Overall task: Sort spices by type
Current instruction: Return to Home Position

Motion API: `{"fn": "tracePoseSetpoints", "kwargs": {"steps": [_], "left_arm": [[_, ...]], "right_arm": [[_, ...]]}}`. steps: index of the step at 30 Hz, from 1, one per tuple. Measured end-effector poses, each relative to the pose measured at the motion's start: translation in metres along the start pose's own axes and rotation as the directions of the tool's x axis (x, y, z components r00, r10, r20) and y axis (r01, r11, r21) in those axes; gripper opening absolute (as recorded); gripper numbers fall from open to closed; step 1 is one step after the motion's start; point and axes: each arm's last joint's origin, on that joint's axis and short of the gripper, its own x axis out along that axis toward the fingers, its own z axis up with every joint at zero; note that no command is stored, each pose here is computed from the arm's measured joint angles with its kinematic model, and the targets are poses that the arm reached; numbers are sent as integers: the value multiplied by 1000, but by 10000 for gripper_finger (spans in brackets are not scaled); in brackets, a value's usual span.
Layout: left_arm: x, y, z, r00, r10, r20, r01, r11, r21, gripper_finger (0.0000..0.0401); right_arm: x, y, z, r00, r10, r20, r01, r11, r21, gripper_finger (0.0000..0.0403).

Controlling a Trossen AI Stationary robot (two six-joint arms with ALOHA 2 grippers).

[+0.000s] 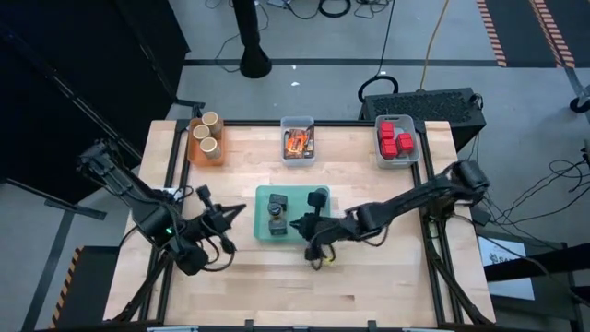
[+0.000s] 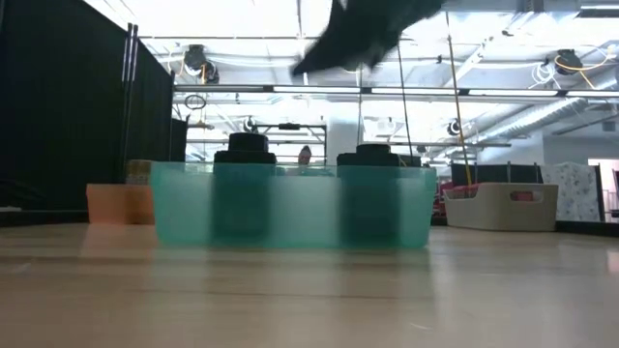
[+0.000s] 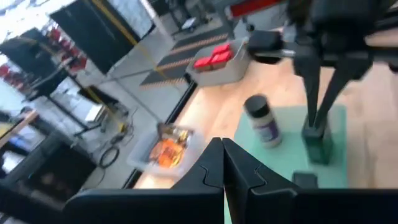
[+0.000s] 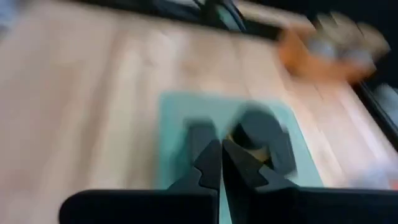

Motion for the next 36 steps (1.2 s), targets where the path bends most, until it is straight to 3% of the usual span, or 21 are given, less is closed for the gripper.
{"fn": "tracePoseSetpoints", "kwargs": {"steps": [2, 4, 5, 7, 8, 9, 13, 17, 19, 23, 36], "left_arm": [[6, -8, 1, 998, -46, 33, 46, 999, 15, 0], [10, -14, 7, 982, -163, 94, 160, 986, 36, 2], [13, -16, 11, 958, -248, 142, 243, 969, 53, 5], [22, -20, 18, 852, -446, 272, 426, 895, 133, 11], [28, -19, 16, 810, -500, 307, 466, 866, 180, 14], [33, -15, 13, 796, -512, 322, 471, 859, 202, 16], [44, 20, 6, 806, -456, 379, 435, 889, 145, 20], [45, 52, -7, 738, -520, 429, 507, 848, 155, 21], [44, 67, -14, 725, -516, 457, 515, 846, 138, 22], [35, 90, -41, 773, -489, 404, 504, 860, 75, 22], [-1, 134, -103, 786, -291, 545, 371, 928, -40, 22]], "right_arm": [[-9, -8, 15, 993, 79, 89, -75, 996, -45, 0], [-15, -17, 30, 973, 126, 193, -110, 990, -93, 0], [-16, -21, 35, 960, 148, 237, -121, 985, -126, 0], [-17, -28, 42, 935, 186, 303, -131, 973, -191, 0], [-16, -32, 45, 925, 203, 322, -135, 966, -221, 0], [-17, -36, 47, 915, 219, 339, -138, 959, -246, 0], [-24, -62, 56, 881, 269, 388, -158, 942, -296, 0], [-33, -87, 48, 847, 305, 435, -169, 931, -324, 0], [-39, -98, 37, 844, 290, 452, -152, 936, -316, 0], [-56, -111, 9, 844, 242, 479, -107, 951, -291, 0], [-127, -142, -77, 775, 80, 627, 51, 981, -189, 0]]}}
